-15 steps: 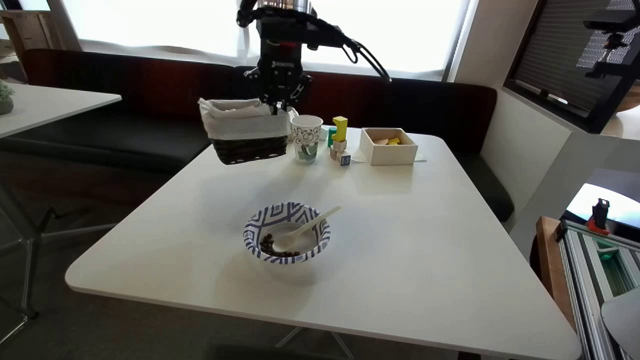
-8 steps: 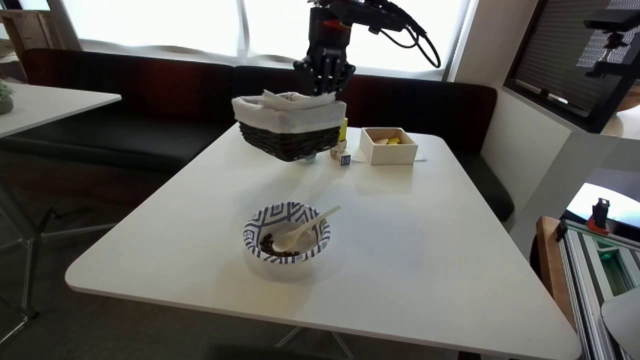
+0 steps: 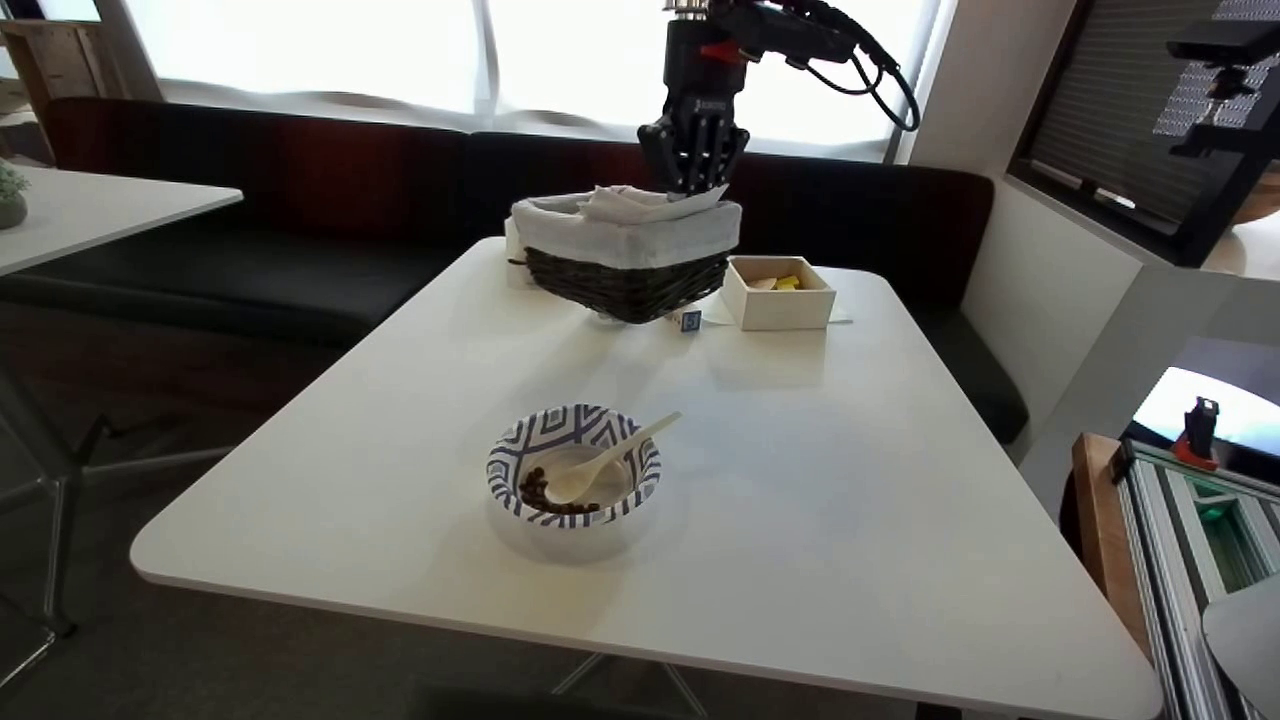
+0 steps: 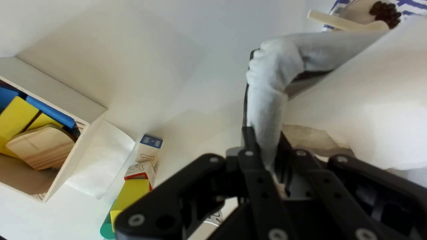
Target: Move the bowl on the table
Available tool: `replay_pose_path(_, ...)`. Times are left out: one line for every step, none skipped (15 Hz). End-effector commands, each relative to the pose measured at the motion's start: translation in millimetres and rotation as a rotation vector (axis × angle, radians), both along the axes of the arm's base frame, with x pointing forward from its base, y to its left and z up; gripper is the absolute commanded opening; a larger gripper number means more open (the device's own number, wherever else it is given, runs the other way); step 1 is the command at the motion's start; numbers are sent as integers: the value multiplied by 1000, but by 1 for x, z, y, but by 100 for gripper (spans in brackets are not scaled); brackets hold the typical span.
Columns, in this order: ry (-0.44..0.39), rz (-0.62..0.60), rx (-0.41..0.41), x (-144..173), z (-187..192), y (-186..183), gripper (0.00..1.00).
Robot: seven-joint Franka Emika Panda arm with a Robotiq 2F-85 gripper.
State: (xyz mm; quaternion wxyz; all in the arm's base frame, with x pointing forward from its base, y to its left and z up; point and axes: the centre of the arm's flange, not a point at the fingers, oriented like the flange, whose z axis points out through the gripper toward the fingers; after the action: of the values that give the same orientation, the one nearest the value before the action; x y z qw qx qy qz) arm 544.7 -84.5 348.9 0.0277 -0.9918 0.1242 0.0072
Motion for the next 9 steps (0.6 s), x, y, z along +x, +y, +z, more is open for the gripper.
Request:
replay_pose_path(0, 0, 0, 0, 0, 0, 15)
replay_pose_path(-4, 62, -40, -1, -1, 4, 4)
replay_pose_path(1, 110, -70, -1, -3, 5, 4)
replay_pose_path(21, 162, -106, -3, -7, 4, 4)
replay_pose_path(24, 206, -145, -5, -10, 2, 4)
replay_pose_path(33, 254, -165, -7, -13, -2, 4)
replay_pose_path(37, 299, -176, -9, -16, -5, 4)
replay_pose_path(52, 352, -170, -12, -19, -9, 4)
replay_pose_path(60, 399, -164, -14, -22, -12, 4)
